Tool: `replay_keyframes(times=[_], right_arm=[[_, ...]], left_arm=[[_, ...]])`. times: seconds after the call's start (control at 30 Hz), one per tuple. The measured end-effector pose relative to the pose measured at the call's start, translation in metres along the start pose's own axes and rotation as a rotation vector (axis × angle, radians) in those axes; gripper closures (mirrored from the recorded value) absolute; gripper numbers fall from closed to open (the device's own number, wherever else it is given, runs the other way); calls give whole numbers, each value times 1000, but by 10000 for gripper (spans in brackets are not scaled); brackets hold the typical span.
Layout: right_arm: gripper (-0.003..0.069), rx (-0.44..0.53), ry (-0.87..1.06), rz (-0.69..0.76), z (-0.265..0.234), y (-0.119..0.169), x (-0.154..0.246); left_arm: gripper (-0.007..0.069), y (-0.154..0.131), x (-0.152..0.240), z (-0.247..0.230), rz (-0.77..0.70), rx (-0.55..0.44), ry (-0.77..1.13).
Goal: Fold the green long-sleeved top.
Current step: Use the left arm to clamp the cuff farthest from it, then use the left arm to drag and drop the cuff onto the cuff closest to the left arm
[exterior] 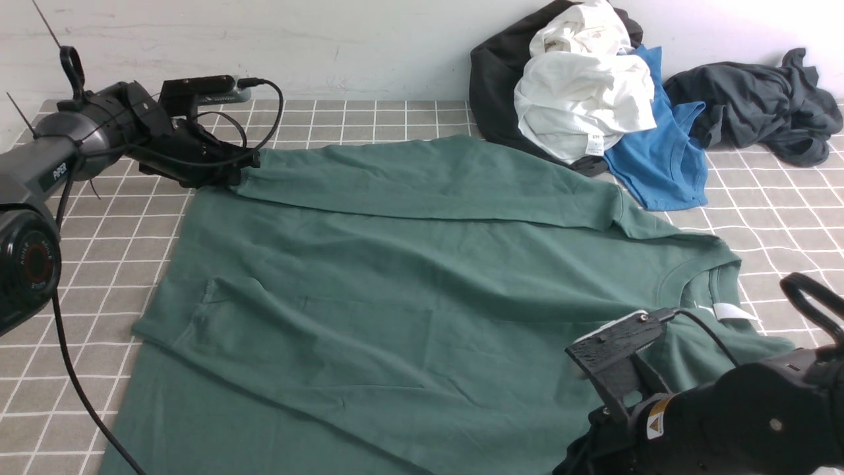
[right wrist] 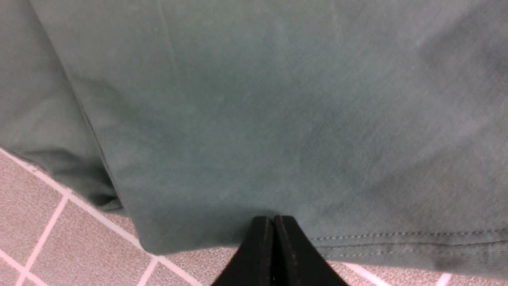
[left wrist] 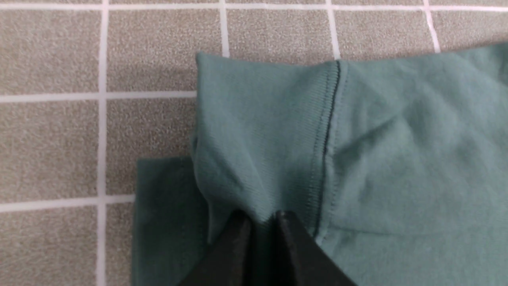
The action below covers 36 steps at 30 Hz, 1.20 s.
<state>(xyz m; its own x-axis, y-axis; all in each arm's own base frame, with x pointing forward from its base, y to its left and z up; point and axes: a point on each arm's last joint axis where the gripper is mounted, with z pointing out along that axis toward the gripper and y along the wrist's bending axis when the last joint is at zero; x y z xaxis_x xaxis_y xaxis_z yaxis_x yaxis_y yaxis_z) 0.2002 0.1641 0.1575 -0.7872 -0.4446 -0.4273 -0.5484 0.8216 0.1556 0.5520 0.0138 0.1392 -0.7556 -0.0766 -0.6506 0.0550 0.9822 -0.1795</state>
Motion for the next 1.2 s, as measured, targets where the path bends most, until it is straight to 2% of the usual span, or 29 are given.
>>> replay_keyframes(times=[0.13, 0.27, 0.37, 0.43, 0.5, 0.57, 0.63, 0.7, 0.87, 1.0, 1.13, 1.2], right_arm=[[673, 0, 0, 1, 0, 0, 0], [673, 2, -3, -7, -1, 0, 0], [673, 7, -9, -45, -5, 0, -4], [673, 19, -19, -124, -15, 2, -15], [673, 27, -31, -160, -20, 3, -23], [673, 67, -33, -247, -35, 3, -43], [673, 82, -39, -256, -41, 2, -51], [673, 141, -23, -267, -55, -5, -67], [673, 242, -42, -208, -78, -28, -89], [673, 256, -54, -169, -82, -35, -91], [673, 232, -40, -136, -82, -34, -90], [673, 215, -25, -129, -81, -33, -88]], left_arm=[[602, -5, -7, -15, 29, 5, 21], [602, -17, -22, -57, 59, 36, 84], [602, -25, -28, -83, 52, 57, 134], [602, -34, -27, -116, 39, 91, 267], [602, -36, -25, -124, 35, 96, 314], [602, -38, -17, -135, 50, 73, 377], [602, -37, -13, -137, 62, 48, 401], [602, -37, 3, -147, 92, -8, 465], [601, -46, 32, -168, 117, -73, 543], [594, -54, 46, -170, 147, -78, 554], [521, -62, 64, -166, 184, -79, 624], [449, -64, 68, -167, 182, -81, 662]])
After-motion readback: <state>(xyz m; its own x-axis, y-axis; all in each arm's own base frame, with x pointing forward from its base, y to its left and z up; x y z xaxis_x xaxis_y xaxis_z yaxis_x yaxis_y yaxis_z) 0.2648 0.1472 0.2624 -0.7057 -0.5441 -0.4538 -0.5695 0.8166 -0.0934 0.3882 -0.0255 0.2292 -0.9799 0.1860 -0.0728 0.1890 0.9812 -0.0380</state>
